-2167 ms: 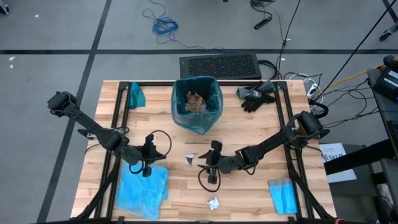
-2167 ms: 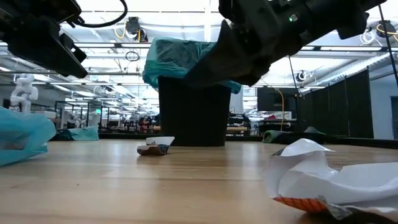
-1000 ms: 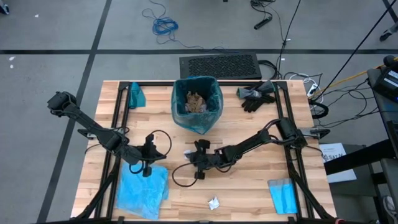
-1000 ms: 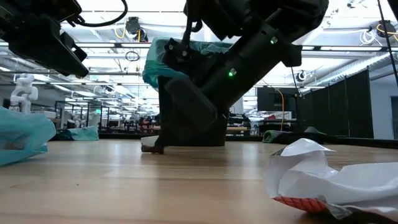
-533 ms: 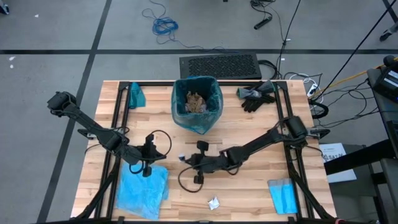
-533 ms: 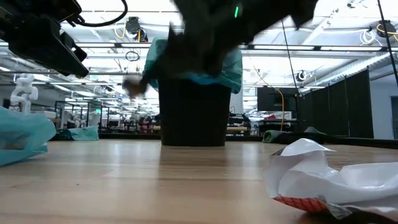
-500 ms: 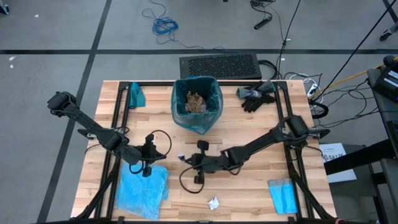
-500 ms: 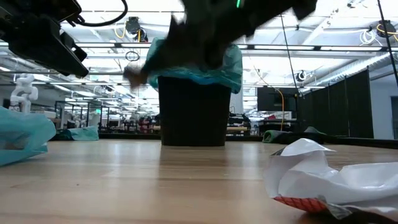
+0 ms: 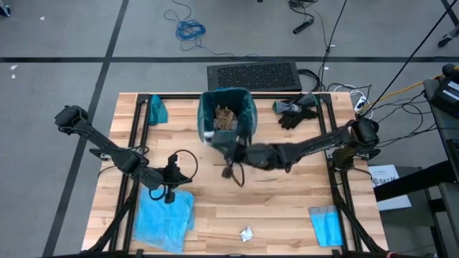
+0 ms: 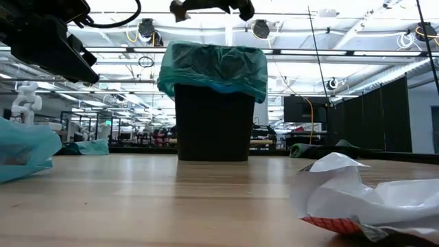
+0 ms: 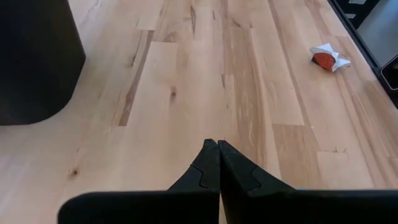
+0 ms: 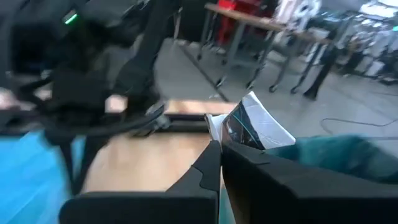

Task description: Place trash/remove bag and relplace

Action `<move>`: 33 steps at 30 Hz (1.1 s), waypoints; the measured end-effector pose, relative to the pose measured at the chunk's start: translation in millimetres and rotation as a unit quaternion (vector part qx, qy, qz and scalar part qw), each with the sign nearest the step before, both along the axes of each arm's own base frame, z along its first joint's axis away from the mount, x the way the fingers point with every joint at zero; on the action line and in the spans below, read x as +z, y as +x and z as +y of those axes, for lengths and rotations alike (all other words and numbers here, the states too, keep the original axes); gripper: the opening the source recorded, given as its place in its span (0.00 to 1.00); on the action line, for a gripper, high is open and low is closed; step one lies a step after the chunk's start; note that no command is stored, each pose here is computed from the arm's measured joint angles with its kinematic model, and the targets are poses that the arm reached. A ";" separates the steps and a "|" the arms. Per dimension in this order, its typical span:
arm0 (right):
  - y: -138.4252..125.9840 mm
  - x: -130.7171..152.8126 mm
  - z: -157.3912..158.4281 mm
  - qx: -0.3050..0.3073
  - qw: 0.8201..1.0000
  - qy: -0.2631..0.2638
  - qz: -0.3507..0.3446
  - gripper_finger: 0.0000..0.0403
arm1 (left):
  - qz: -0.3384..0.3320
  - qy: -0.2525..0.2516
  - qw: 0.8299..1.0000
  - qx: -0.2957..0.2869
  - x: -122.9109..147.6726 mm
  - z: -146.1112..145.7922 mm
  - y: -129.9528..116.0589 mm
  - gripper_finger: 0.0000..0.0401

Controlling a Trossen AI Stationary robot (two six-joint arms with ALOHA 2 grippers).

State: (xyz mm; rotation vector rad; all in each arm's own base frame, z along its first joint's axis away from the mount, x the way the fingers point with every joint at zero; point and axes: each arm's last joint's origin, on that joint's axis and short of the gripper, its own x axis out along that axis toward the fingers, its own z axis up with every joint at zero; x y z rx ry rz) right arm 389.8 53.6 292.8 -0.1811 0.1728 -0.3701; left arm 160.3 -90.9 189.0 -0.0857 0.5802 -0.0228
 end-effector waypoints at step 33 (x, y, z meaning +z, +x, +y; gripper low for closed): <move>0.8 9.1 -35.5 -0.039 0.999 0.008 -0.027 0.27 | -0.216 0.145 0.898 0.354 24.5 4.0 0.9 0.00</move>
